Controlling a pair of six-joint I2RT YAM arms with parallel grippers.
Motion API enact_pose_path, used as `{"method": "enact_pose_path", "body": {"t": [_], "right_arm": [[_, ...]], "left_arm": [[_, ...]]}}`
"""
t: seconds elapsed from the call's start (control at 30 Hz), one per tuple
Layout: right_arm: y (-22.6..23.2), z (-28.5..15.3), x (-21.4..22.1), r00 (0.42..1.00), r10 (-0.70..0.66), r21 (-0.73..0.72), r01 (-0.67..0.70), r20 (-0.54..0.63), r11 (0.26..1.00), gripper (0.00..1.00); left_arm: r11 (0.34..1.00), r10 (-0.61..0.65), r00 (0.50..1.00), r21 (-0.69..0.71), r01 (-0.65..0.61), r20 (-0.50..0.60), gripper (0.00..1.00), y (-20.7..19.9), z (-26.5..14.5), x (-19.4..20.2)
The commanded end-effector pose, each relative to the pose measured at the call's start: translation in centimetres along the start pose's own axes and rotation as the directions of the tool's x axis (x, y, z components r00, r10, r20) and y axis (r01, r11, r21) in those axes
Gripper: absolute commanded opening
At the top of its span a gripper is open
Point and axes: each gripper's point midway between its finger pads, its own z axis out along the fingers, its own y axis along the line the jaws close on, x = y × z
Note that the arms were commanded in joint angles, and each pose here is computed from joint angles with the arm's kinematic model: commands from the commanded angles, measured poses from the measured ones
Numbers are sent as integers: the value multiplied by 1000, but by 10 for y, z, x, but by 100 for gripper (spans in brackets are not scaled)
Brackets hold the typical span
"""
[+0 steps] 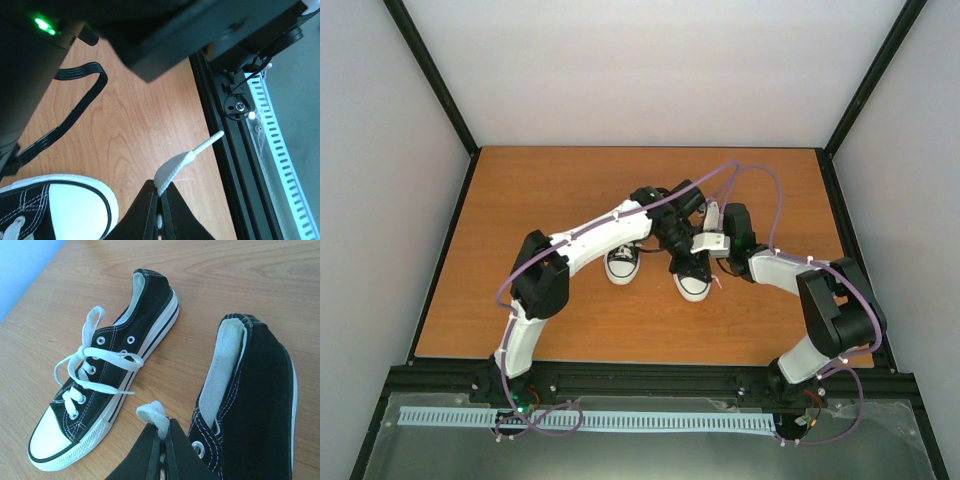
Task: Tie the shoes
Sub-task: Wrap the shoelace around the shoelace.
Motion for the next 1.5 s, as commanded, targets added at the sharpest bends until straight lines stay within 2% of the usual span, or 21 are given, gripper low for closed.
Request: {"method": "enact_pose_path", "body": {"t": [0.0, 0.43, 0.57, 0.67, 0.77, 0.83, 0.93, 1.07, 1.23, 1.33, 1.47], "right_arm": [[3, 3, -9, 1000, -17, -23, 17, 13, 1000, 3], [6, 3, -8, 999, -41, -43, 41, -5, 998, 3], [7, 4, -9, 999, -51, -46, 51, -15, 998, 3], [7, 1, -10, 998, -64, -38, 64, -12, 997, 3], [6, 1, -9, 997, -71, -33, 70, -18, 997, 3], [6, 1, -7, 997, -72, -32, 71, -23, 997, 3], [5, 0, -7, 997, -75, -25, 74, -27, 997, 3], [6, -1, -8, 997, -80, -30, 79, -24, 996, 3], [9, -3, -9, 996, -87, -38, 86, -26, 996, 3], [9, -3, -9, 996, -88, -38, 87, -27, 995, 3], [8, -3, -9, 995, -93, -35, 92, -26, 995, 3]], "left_arm": [[999, 41, 999, -11, -41, -4, 5, 8, 14, -5], [999, 29, 1000, -23, -29, -7, 8, 20, 40, -10], [999, 32, 999, 11, -32, -15, 10, 13, 48, -7], [998, 57, 998, 26, -56, -21, 20, 7, 47, -7], [995, 95, 995, -10, -96, -40, 46, 7, 39, -7], [990, 103, 991, -89, -110, -83, 57, 18, 33, -6], [970, 81, 980, -213, -120, -182, 61, 36, 18, -2], [953, 119, 971, -252, -170, -205, 63, 25, -11, -16], [945, 163, 972, -257, -204, -170, 62, -3, -51, -25], [955, 125, 987, -259, -147, -100, 61, -2, -81, -18], [942, 75, 997, -329, -71, -2, 61, 20, -126, -4]]}}
